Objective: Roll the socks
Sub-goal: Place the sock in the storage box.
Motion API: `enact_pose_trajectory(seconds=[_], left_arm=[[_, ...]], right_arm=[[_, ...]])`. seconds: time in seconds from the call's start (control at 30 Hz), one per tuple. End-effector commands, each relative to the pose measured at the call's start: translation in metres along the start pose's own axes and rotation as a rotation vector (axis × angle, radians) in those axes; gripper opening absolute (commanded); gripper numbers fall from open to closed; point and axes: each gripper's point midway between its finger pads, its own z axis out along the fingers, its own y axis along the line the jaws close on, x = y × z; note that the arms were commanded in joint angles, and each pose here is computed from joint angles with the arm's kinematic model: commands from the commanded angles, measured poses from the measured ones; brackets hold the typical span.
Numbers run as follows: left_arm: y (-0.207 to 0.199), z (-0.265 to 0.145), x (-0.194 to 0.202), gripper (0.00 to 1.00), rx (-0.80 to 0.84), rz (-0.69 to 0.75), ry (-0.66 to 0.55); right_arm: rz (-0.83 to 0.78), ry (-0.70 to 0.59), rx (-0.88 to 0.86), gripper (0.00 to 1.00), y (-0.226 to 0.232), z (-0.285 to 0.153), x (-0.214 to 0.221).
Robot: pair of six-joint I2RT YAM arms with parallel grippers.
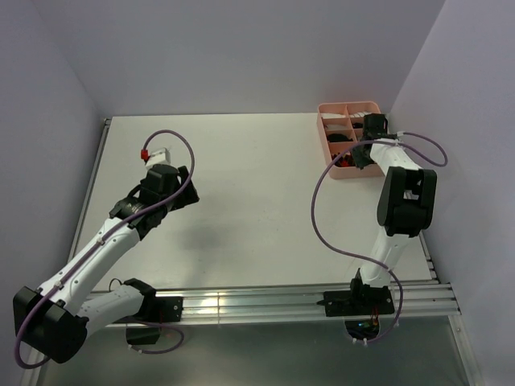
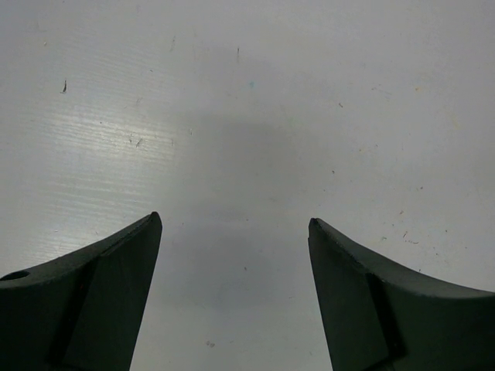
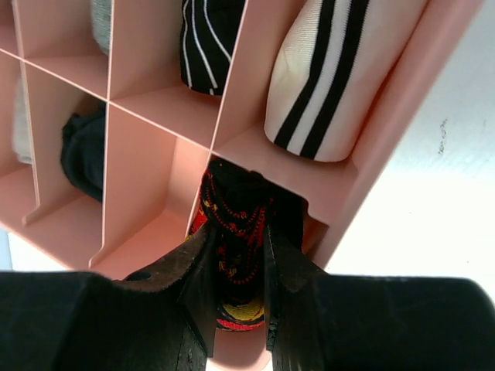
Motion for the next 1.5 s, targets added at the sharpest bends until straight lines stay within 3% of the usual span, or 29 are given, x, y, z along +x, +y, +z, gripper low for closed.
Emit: enact_pose_trajectory(seconds=[0.0,0.17,0.2,0.23,0.33,0.87,1.17,1.47], left_arm=[[-0.011,-0.003,-0.020,0.82,0.030,-0.010,-0.050],[-0.011,-0.002,-0.021,0.82,0.025,-0.008,-0.048],[-0.011,-0.002,-0.022,0.82,0.023,-0.009,-0.048],[-0.011,-0.003,-0.022,0.82,0.023,-0.007,-0.051],[-0.011,-0.003,-0.025,0.82,0.020,-0.007,-0.058],[-0.016,0.003,-0.028,0.82,0.040,0.008,-0.079],[-0.015,0.003,-0.030,0.82,0.039,0.030,-0.088],[-0.018,0.008,-0.030,0.82,0.035,0.036,-0.074]], right_arm=[[-0.043,0.027,0.104,0.01,-0.018,0.020,0.005],[-0.060,0.085,0.144,0.22,-0.020,0.029,0.015],[-0.059,0.082,0.134,0.29,-0.016,0.025,0.013],[-0.058,0.082,0.130,0.42,-0.016,0.024,0.013],[-0.055,0.084,0.124,0.57,-0.011,0.015,0.010],[-0.079,0.057,0.135,0.62,0.006,-0.021,-0.018],[-0.072,-0.011,0.040,0.62,0.032,-0.059,-0.044],[-0.053,-0.011,-0.020,0.43,0.041,-0.059,-0.042]])
